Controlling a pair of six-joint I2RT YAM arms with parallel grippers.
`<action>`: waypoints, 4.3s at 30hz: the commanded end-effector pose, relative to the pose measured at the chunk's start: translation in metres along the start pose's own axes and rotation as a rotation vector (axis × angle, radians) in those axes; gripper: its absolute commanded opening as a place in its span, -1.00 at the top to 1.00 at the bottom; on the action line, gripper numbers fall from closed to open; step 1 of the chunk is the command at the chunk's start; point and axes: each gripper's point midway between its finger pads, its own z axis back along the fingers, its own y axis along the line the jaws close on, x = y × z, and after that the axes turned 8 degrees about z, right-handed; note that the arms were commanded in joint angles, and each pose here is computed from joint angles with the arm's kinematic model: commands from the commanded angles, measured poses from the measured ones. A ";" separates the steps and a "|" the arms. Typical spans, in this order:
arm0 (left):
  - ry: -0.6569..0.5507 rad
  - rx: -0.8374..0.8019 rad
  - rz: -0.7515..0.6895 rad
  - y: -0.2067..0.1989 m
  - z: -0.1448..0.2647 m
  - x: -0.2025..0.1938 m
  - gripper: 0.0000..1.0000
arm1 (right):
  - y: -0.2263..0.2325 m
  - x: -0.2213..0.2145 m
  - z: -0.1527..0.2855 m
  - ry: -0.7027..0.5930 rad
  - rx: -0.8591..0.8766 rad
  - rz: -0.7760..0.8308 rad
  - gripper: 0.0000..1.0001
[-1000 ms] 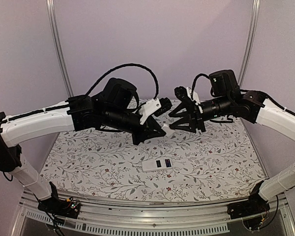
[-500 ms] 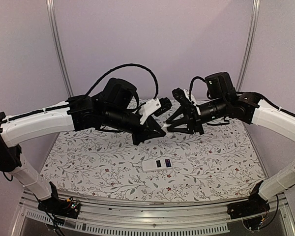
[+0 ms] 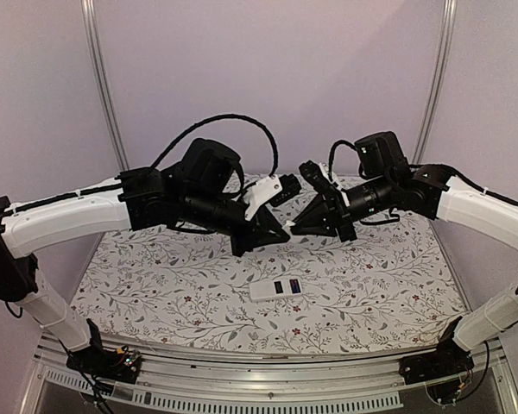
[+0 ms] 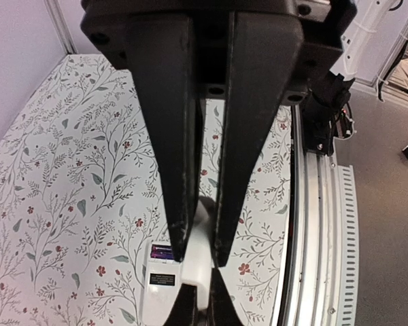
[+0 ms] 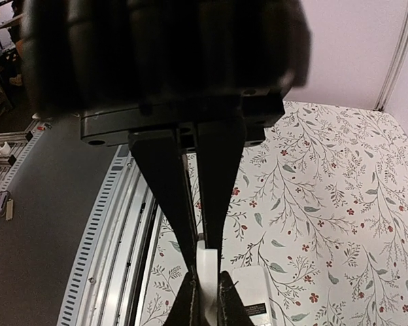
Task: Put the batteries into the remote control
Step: Pass from the left arm to the right, then pass from the right arm to the left, then pass from the left arm to the right
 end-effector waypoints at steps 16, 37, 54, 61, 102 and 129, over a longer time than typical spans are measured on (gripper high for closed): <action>-0.158 0.067 0.041 0.005 0.034 0.020 -0.42 | -0.018 0.018 0.009 -0.075 -0.108 -0.175 1.00; -0.693 -0.229 -0.059 -0.020 0.089 0.074 -0.37 | 0.004 0.090 0.035 -0.307 -0.041 -0.174 1.00; -0.667 -0.277 0.002 -0.014 0.066 0.086 0.39 | 0.010 0.104 0.039 -0.346 -0.010 -0.119 1.00; -0.646 -0.278 0.010 -0.015 0.065 0.084 0.90 | 0.010 0.103 0.040 -0.345 -0.015 -0.115 1.00; -0.283 -0.071 0.515 0.053 0.027 0.033 1.00 | -0.047 0.026 -0.008 0.292 -0.392 1.170 -0.76; -0.246 -0.038 0.495 0.060 0.017 0.024 1.00 | -0.066 0.016 -0.014 0.360 -0.422 1.079 0.47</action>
